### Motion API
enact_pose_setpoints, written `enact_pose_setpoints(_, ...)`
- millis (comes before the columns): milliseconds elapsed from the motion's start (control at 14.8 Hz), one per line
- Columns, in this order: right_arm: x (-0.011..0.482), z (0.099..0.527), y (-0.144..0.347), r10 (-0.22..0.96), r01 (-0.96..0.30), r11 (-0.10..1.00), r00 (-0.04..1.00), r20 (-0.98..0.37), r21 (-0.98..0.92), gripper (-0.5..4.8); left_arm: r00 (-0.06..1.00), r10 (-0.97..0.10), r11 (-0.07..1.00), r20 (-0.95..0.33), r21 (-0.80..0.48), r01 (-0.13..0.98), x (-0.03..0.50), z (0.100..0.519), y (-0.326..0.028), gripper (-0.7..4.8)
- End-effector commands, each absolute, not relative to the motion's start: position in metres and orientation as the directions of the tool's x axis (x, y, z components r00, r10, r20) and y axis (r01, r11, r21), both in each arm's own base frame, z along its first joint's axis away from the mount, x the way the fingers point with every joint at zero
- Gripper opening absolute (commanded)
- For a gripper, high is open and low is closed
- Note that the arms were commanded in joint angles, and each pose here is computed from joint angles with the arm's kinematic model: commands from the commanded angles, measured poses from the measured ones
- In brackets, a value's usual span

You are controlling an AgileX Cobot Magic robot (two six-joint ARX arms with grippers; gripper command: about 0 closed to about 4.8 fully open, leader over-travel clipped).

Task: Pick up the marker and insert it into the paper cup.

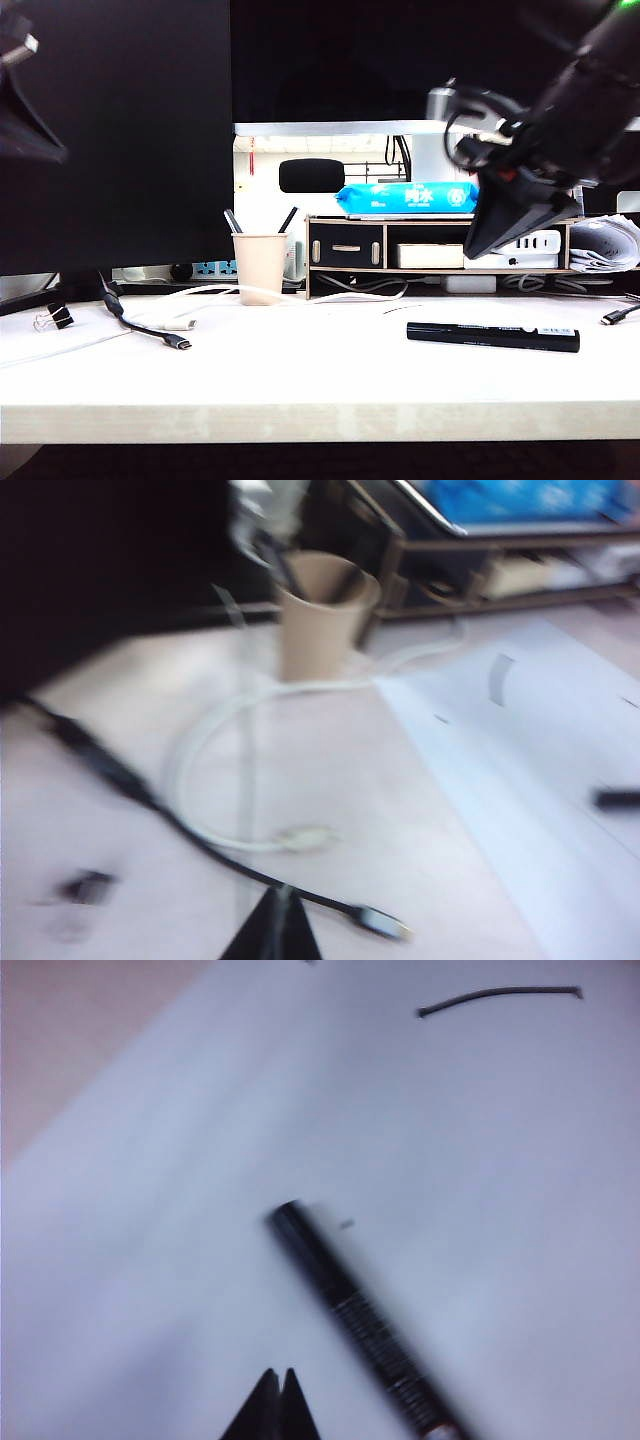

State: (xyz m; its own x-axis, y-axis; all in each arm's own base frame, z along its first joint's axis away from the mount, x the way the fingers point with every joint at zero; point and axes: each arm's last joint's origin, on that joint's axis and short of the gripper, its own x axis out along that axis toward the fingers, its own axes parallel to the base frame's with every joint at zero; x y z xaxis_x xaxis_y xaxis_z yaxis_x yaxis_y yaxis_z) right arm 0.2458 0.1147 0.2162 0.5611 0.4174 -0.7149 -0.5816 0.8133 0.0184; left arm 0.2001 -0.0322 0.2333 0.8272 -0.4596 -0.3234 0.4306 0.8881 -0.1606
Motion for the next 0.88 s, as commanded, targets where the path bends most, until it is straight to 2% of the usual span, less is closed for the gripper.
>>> enact_pose_setpoints(67, 0.266, 0.226, 0.122, 0.351, -0.602, 0.797, 0.534, -0.77, -0.054, -0.08, 0.807, -0.486, 0.874, -0.336, -0.178, 0.452, 0.205, 0.23, -0.034, -0.05)
enact_pose_setpoints(472, 0.288, 0.228, 0.132, 0.272, -0.684, 0.728, 0.351, -0.896, -0.046, -0.06, 0.808, -0.485, 0.874, -0.335, -0.176, 0.452, 0.205, 0.23, -0.034, -0.05)
enact_pose_setpoints(674, 0.285, 0.226, 0.13, 0.254, -0.709, 0.704, 0.309, -0.917, -0.044, -0.05, 0.808, -0.486, 0.874, -0.333, -0.176, 0.453, 0.205, 0.23, -0.034, -0.05)
enact_pose_setpoints(876, 0.285, 0.224, 0.13, 0.251, -0.722, 0.69, 0.303, -0.92, -0.05, 0.22, 0.808, -0.486, 0.874, -0.333, -0.175, 0.453, 0.205, 0.23, -0.034, -0.05)
